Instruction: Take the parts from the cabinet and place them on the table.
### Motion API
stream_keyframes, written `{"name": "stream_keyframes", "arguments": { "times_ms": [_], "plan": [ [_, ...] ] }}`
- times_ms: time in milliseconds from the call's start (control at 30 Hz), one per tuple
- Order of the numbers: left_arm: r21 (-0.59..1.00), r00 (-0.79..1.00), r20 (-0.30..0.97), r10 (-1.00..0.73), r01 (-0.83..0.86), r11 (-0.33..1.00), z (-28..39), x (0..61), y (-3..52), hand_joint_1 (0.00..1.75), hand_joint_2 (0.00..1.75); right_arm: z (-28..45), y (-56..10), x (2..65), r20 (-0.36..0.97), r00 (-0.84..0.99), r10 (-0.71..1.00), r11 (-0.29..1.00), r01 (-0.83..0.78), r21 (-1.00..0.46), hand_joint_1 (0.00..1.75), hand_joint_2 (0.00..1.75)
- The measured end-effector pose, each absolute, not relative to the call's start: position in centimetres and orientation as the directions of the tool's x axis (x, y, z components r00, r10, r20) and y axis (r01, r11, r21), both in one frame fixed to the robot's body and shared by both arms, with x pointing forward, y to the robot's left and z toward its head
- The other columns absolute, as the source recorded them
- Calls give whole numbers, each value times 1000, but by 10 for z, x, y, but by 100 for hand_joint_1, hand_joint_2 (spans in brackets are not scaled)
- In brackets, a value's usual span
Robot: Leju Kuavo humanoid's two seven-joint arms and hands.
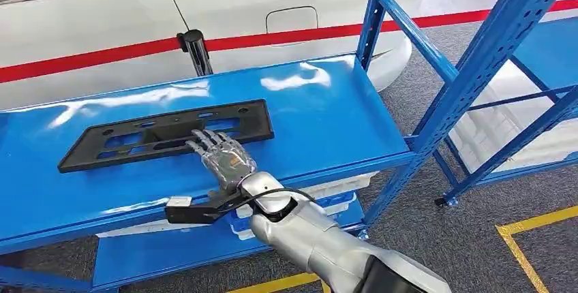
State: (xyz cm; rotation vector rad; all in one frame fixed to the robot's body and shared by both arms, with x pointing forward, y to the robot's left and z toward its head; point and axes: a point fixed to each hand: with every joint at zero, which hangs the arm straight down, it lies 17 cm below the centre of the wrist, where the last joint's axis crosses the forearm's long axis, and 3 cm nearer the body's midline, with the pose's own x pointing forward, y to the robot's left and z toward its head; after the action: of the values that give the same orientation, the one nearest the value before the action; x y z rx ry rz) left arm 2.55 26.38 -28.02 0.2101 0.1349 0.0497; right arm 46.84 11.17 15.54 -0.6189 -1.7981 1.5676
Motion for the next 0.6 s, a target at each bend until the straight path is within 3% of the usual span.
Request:
{"name": "stream_keyframes", "arguments": {
  "times_ms": [600],
  "plan": [
    [199, 993, -114, -7, 29, 980, -281, 29, 262, 0, 0, 172, 54, 525, 105, -544, 832, 153, 43, -987, 0, 175]
  ]
}}
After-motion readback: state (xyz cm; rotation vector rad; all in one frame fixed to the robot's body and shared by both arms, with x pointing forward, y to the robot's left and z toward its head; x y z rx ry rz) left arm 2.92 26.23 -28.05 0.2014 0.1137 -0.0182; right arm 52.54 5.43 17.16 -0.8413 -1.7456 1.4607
